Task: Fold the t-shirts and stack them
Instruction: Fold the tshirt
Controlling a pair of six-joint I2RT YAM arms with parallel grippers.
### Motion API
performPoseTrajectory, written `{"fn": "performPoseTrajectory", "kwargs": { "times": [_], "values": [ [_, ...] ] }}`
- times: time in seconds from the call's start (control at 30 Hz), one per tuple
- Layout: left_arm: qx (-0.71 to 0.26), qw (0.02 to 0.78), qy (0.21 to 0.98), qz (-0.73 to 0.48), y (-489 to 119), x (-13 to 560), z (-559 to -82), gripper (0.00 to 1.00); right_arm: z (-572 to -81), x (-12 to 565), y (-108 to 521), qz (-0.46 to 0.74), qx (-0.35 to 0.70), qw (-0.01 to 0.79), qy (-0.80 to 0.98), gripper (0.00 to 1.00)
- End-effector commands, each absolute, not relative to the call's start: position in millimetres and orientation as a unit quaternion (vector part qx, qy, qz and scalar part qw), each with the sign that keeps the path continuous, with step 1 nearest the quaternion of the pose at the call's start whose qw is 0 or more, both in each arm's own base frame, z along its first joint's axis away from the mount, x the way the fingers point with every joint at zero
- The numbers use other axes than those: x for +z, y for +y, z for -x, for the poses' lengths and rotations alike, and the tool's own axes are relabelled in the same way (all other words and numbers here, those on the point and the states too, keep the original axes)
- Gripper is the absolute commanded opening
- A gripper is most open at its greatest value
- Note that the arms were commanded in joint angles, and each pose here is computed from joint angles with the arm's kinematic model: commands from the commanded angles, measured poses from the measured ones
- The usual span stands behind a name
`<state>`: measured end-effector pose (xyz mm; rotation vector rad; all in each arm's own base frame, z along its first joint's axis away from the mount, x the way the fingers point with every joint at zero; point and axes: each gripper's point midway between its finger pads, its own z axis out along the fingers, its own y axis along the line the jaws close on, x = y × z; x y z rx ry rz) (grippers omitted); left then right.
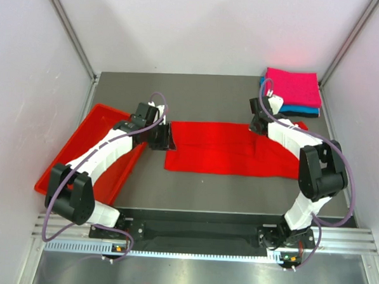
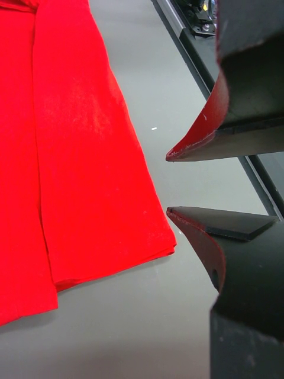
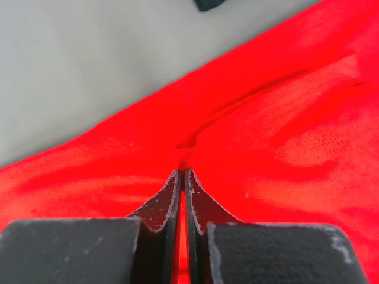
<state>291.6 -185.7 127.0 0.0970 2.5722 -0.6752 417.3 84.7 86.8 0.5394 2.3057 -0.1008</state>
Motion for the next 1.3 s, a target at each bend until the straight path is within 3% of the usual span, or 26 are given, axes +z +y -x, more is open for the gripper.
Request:
{"fn": "performPoseTrajectory", "kwargs": {
  "times": [0.0,0.23,0.33,0.43,0.47,0.5,0.67,0.9,1.1,1.27],
  "values": [
    [-0.246,0.259,0.933,-0.035,-184,133,-298,0.41,-433,81,104,-0.197,-0.008,0.392,0.899,0.0],
    [-0.225,0.248,0.942,-0.021,-177,123,-297,0.43,-439,71,112,-0.188,-0.011,0.384,0.904,0.01],
    [-0.217,0.24,0.946,-0.016,-175,118,-296,0.44,-437,74,111,-0.181,-0.017,0.377,0.908,0.14],
    [-0.217,0.232,0.948,-0.017,-175,114,-293,0.44,-432,89,104,-0.168,-0.028,0.375,0.911,0.21],
    [-0.218,0.231,0.948,-0.016,-175,114,-293,0.44,-428,92,101,-0.163,-0.027,0.368,0.915,0.34],
    [-0.222,0.228,0.948,-0.017,-177,115,-292,0.45,-427,95,100,-0.155,-0.021,0.363,0.919,0.39],
    [-0.336,0.226,0.913,-0.053,-215,143,-291,0.47,-420,98,61,-0.096,0.052,0.325,0.939,0.48],
    [-0.419,0.213,0.881,-0.053,-247,163,-304,0.48,-429,104,-1,-0.114,0.119,0.332,0.929,0.49],
    [-0.424,0.201,0.882,-0.042,-252,153,-314,0.47,-448,83,-22,-0.124,0.169,0.318,0.925,0.4],
    [-0.415,0.202,0.886,-0.038,-251,148,-317,0.47,-453,67,-31,-0.12,0.161,0.307,0.93,0.39]
  ]
}}
